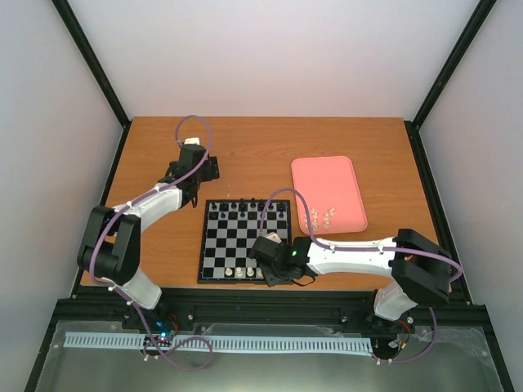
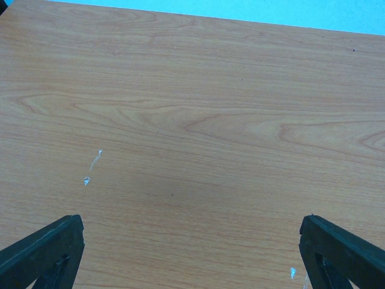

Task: Set up the chess pieces on the board
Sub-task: Place the chess piece on the chessboard.

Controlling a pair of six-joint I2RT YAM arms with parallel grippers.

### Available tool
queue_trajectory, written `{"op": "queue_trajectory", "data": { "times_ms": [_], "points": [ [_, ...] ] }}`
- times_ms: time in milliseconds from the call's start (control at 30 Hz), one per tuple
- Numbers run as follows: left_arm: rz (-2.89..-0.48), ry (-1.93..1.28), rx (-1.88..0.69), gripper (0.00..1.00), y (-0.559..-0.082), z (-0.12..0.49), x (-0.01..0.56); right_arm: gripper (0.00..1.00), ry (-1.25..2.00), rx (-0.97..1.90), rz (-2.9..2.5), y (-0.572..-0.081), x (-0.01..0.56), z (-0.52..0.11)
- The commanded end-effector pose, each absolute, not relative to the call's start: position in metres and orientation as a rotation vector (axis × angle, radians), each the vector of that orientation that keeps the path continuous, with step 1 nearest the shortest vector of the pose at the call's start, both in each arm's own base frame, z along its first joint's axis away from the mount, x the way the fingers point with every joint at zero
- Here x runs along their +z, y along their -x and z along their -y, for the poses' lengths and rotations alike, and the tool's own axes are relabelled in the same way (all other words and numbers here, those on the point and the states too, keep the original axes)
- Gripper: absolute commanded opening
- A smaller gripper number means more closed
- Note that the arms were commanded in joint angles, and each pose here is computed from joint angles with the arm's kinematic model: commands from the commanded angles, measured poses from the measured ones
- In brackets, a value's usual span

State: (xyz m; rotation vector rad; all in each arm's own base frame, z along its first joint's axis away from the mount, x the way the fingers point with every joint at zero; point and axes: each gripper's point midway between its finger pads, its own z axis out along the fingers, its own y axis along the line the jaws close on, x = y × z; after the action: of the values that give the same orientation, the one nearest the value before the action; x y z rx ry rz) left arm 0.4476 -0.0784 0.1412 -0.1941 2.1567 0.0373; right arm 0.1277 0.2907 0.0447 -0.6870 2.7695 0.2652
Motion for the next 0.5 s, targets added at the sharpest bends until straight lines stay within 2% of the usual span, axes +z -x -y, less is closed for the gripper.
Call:
{"op": "queue_trajectory", "data": {
  "times_ms": [0,467],
  "points": [
    [-2.137,0.179,0.051,1.00,-0.4545,0.0798,0.1491,0.11,0.703,0.270,-2.769,-0.1253,0.0443,-0.2956],
    [-2.137,0.182,0.052,1.00,-0.4539,0.0792,0.1488,0.16,0.721,0.238,-2.776,-0.1210,0.0419,-0.2939]
  ]
}}
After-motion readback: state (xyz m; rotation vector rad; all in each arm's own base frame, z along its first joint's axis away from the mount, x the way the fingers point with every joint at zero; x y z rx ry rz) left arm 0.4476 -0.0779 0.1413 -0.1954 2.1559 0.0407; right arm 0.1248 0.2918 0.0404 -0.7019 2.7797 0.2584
